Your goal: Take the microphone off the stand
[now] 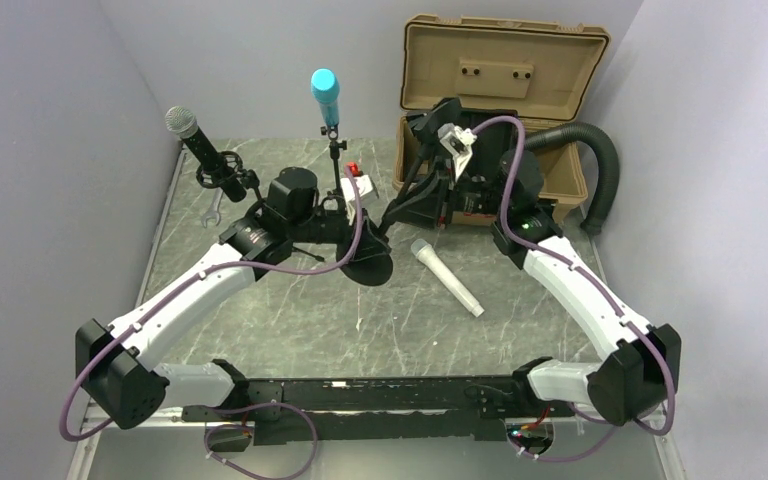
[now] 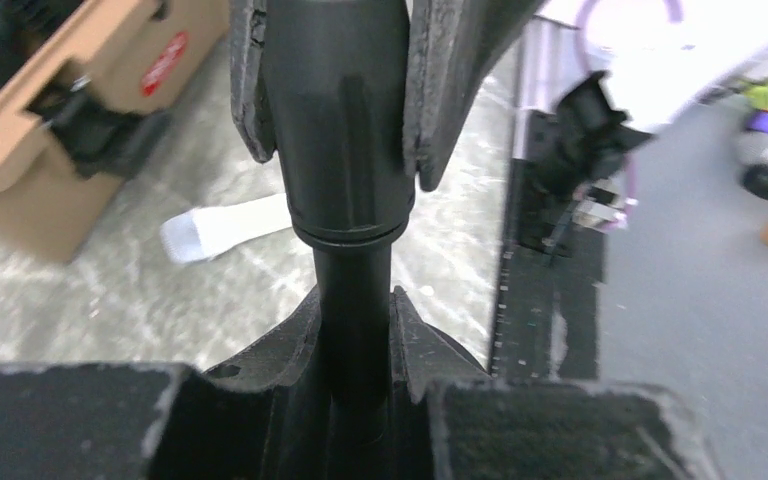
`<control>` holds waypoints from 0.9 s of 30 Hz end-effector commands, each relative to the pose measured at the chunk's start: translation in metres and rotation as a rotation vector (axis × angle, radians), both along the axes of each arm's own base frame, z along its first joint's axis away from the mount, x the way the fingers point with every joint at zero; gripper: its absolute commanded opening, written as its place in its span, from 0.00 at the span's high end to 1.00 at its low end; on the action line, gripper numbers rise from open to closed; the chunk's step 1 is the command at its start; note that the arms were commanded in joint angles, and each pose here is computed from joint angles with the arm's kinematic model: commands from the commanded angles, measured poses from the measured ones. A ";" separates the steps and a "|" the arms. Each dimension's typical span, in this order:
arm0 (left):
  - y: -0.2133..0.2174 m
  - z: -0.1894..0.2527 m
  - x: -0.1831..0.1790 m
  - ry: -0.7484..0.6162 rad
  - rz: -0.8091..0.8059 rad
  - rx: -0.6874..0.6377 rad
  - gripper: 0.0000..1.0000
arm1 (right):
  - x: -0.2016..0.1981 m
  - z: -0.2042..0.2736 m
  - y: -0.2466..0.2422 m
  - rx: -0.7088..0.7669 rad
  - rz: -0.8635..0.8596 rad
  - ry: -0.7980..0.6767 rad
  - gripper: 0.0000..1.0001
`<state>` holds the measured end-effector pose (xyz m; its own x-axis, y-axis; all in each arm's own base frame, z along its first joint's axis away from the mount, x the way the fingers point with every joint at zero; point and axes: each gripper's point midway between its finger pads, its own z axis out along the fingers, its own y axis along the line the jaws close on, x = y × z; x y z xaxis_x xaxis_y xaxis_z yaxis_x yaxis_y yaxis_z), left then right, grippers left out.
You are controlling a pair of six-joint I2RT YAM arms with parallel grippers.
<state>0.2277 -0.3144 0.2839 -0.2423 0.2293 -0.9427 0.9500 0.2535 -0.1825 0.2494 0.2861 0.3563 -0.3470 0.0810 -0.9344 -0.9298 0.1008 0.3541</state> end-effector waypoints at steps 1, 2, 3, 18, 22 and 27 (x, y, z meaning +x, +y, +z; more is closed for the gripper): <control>0.001 0.075 -0.083 -0.130 -0.427 -0.215 1.00 | -0.021 0.029 -0.012 0.029 0.098 -0.214 1.00; 0.002 0.077 -0.087 -0.118 -0.454 -0.217 1.00 | -0.027 0.030 -0.013 0.028 0.135 -0.226 1.00; 0.004 0.078 -0.091 -0.106 -0.475 -0.220 1.00 | -0.032 0.032 -0.013 0.029 0.164 -0.238 1.00; 0.007 0.088 -0.021 -0.088 -0.092 -0.199 1.00 | -0.003 0.058 -0.031 -0.014 -0.089 -0.209 0.16; 0.012 0.083 0.000 -0.123 0.019 -0.153 1.00 | 0.004 0.059 -0.031 -0.008 -0.128 -0.184 0.15; 0.015 0.076 0.020 -0.140 0.124 -0.117 1.00 | 0.024 0.046 -0.026 0.006 -0.155 -0.102 0.15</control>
